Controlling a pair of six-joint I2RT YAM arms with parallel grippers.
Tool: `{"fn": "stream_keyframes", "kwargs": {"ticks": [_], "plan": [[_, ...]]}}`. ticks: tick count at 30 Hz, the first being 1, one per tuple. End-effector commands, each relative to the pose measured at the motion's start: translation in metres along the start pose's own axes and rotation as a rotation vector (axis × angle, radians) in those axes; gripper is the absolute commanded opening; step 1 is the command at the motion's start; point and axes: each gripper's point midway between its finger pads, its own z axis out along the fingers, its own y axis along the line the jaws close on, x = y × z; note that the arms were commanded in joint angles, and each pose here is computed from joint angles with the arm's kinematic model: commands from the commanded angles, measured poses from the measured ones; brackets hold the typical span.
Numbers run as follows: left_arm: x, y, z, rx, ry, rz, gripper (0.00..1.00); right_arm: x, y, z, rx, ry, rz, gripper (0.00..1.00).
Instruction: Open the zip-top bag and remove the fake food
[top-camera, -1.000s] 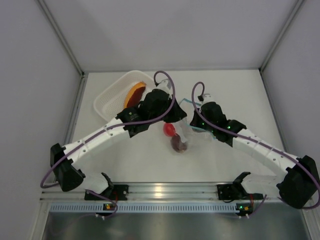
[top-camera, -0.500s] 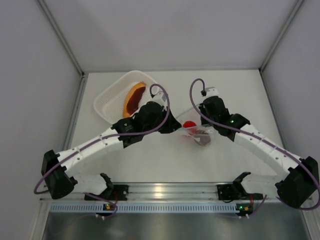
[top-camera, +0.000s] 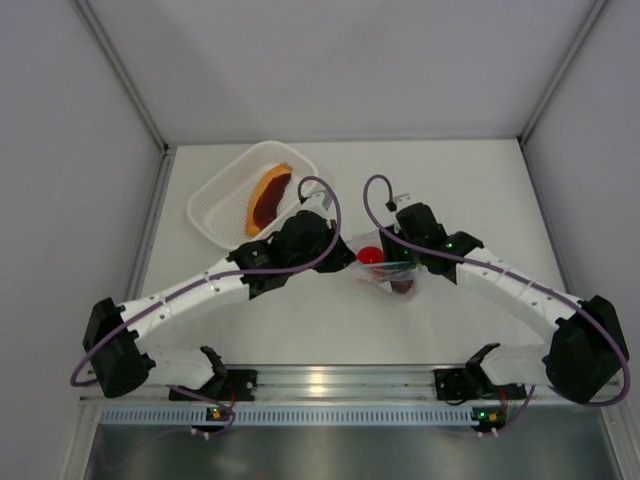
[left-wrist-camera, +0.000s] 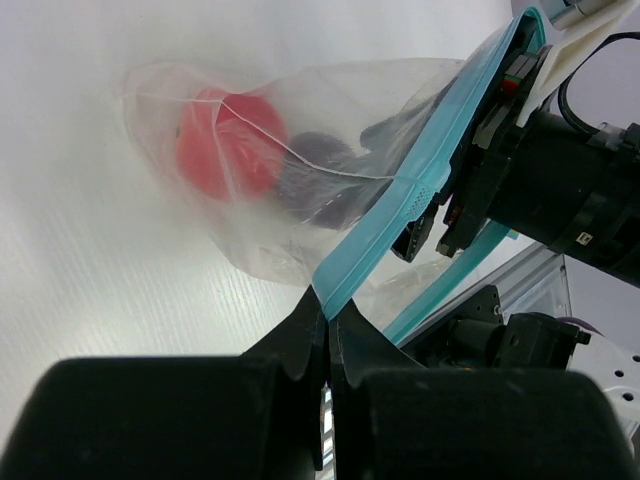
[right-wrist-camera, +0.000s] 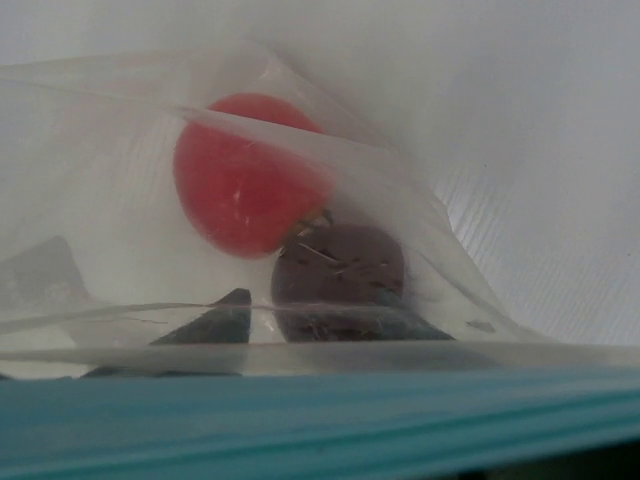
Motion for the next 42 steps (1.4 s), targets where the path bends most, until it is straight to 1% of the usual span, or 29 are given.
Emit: {"fn": "stream_keyframes", "kwargs": {"ticks": [1, 4, 11, 15, 17, 19, 25, 26, 33, 39, 40, 41, 42], "plan": [[0.001, 0.016, 0.004, -0.069, 0.007, 0.016, 0.00, 0.008, -0.007, -0.002, 0.025, 0.041, -0.002, 0.55], [0.004, 0.017, 0.009, -0.077, 0.019, 0.015, 0.00, 0.025, -0.010, 0.000, 0.033, 0.101, -0.016, 0.59], [0.004, 0.016, 0.015, -0.083, 0.021, 0.015, 0.00, 0.051, -0.021, 0.013, 0.086, 0.173, -0.016, 0.61], [0.002, 0.015, 0.017, -0.089, 0.014, 0.017, 0.00, 0.063, -0.024, 0.025, 0.109, 0.217, -0.015, 0.65], [0.001, 0.016, 0.018, -0.091, 0.015, 0.023, 0.00, 0.067, -0.023, 0.032, 0.112, 0.231, -0.011, 0.70], [0.001, 0.015, 0.019, -0.090, 0.016, 0.026, 0.00, 0.067, -0.021, 0.036, 0.107, 0.230, -0.005, 0.77], [0.003, 0.017, 0.022, -0.095, 0.025, 0.034, 0.00, 0.057, -0.017, 0.051, 0.098, 0.201, -0.004, 0.80], [0.004, 0.017, 0.022, -0.097, 0.027, 0.037, 0.00, 0.060, -0.017, 0.055, 0.099, 0.213, -0.004, 0.81], [0.001, 0.023, 0.016, -0.112, 0.002, 0.045, 0.00, 0.068, -0.016, 0.067, 0.097, 0.226, -0.002, 0.82], [-0.002, 0.028, 0.018, -0.132, -0.010, 0.051, 0.00, 0.066, -0.018, 0.066, 0.104, 0.210, -0.002, 0.81], [-0.002, 0.029, 0.018, -0.134, -0.010, 0.051, 0.00, 0.068, -0.018, 0.067, 0.109, 0.219, -0.004, 0.79], [-0.001, 0.031, 0.020, -0.139, -0.006, 0.049, 0.00, 0.068, -0.018, 0.068, 0.109, 0.219, -0.003, 0.74], [-0.002, 0.032, 0.021, -0.142, -0.007, 0.049, 0.00, 0.068, -0.017, 0.068, 0.105, 0.217, 0.000, 0.66]]}}
